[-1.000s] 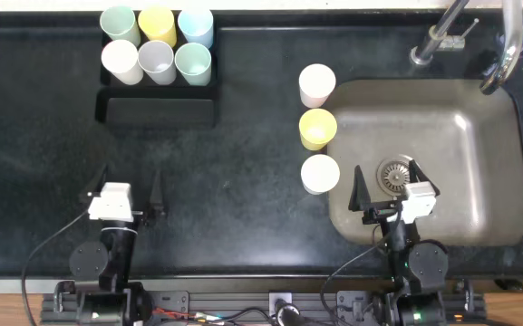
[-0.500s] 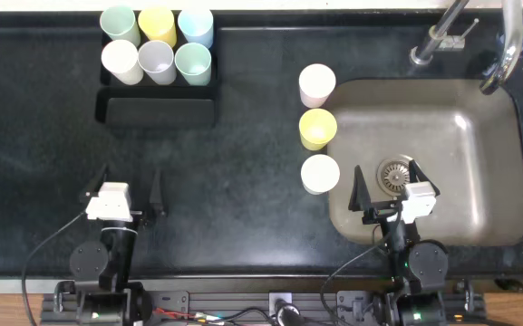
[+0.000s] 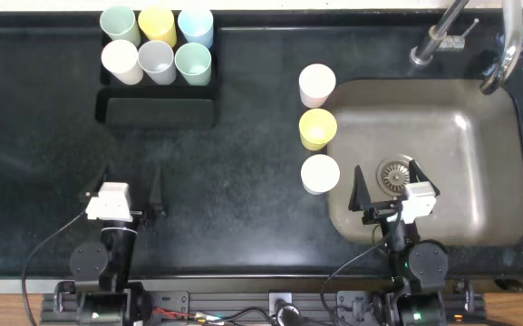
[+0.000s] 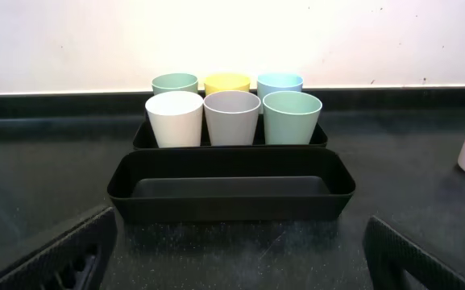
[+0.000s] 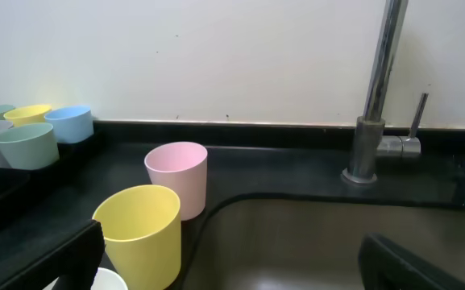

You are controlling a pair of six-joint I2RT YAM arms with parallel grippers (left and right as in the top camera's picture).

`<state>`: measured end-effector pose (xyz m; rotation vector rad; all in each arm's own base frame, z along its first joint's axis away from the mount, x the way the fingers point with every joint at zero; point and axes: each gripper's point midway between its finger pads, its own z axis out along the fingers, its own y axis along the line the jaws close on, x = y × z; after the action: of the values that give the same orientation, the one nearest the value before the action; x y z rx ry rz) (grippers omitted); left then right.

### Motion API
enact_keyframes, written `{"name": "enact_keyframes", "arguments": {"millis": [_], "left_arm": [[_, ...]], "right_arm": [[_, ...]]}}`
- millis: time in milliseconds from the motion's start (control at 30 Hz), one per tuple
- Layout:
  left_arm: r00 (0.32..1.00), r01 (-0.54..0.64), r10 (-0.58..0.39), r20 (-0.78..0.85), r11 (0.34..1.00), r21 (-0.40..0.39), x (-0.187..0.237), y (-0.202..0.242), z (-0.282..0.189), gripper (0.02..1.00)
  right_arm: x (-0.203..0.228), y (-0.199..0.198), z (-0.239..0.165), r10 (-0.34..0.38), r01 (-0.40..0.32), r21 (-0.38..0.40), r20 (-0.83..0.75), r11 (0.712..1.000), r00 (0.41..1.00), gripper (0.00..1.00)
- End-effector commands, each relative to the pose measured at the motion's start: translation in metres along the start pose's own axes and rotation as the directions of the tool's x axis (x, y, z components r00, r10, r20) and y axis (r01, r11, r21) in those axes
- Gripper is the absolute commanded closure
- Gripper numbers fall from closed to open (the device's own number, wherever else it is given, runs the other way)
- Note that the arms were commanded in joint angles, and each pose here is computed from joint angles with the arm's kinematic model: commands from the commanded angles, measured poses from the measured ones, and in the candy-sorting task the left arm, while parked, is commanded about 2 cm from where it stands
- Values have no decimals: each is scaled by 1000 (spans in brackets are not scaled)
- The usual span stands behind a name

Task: Store Cups

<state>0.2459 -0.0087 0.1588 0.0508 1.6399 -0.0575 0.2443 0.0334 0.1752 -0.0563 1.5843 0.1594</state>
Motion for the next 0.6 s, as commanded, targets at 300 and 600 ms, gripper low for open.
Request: {"name": "enact_keyframes", "arguments": {"millis": [300, 600], "left_arm": [[989, 56, -56, 137, 998, 6, -37, 2, 7, 18], [981, 175, -182, 66, 980, 99, -98, -9, 49, 18]], "right_arm": [[3, -2, 0, 4, -4, 7, 2, 1000, 1000, 3], [3, -2, 0, 4, -4, 7, 2, 1000, 1000, 3]]}}
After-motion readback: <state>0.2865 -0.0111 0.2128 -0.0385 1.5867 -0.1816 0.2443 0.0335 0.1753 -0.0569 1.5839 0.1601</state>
